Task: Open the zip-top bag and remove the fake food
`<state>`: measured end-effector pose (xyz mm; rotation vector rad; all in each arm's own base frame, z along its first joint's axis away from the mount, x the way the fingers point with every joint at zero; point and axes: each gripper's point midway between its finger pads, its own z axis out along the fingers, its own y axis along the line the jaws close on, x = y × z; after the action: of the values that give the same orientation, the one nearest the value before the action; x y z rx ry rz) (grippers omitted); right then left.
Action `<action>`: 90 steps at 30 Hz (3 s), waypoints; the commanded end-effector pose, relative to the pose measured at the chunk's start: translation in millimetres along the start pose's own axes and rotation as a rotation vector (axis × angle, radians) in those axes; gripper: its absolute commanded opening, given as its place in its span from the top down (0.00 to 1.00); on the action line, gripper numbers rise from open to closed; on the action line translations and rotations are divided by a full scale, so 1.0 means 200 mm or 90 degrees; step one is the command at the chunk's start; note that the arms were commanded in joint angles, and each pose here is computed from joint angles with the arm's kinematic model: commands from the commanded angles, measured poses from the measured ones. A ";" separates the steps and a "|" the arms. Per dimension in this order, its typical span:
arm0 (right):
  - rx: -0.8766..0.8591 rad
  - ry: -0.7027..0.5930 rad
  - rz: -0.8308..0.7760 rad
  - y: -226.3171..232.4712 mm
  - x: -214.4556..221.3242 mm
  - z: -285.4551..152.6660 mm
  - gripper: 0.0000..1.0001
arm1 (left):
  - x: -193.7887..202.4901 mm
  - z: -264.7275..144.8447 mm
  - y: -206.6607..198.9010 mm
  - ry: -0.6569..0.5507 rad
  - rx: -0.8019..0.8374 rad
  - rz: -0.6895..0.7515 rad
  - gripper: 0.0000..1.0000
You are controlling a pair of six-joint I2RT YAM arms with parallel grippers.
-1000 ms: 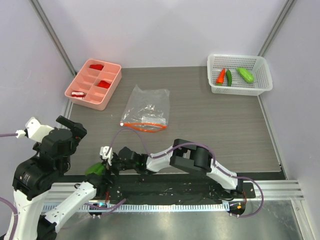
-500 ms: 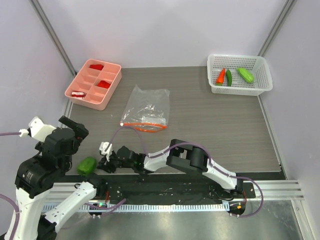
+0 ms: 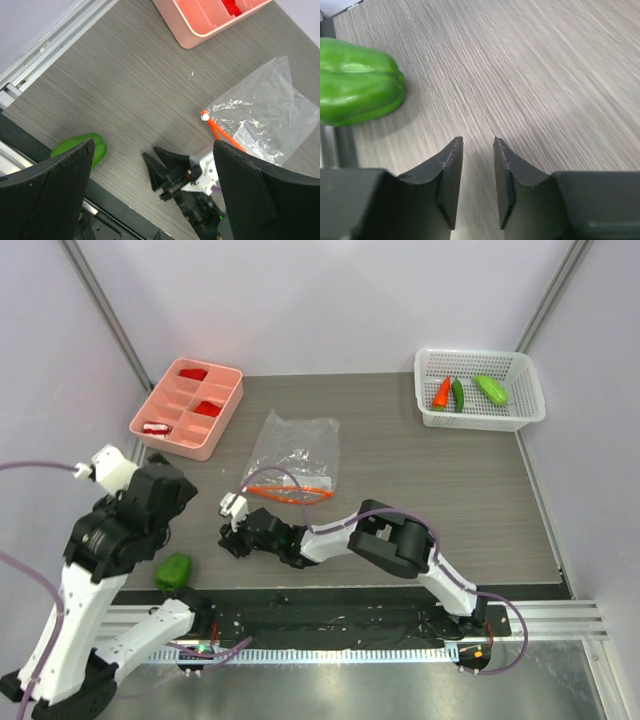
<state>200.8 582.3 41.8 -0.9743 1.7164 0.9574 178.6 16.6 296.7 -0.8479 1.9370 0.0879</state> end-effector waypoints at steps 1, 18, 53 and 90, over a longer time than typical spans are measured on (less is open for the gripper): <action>0.017 -0.045 0.065 0.02 -0.33 -0.21 0.62 | 0.06 -0.02 0.13 0.062 -0.098 0.109 0.00; 0.017 0.044 0.122 -0.11 -0.25 -0.83 0.61 | 0.45 0.18 0.49 0.249 -0.461 -0.220 0.00; -0.019 -0.024 0.078 -0.04 -0.43 -1.15 0.61 | 0.82 0.57 0.69 0.189 -0.503 -0.223 0.00; -0.010 -0.040 0.033 -0.12 -0.42 -1.04 0.31 | 0.66 0.52 0.26 0.265 -0.198 -0.232 0.00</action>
<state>168.8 385.6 136.2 -0.9289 1.8242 0.9723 184.2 26.5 130.4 -1.5007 2.0770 -0.0670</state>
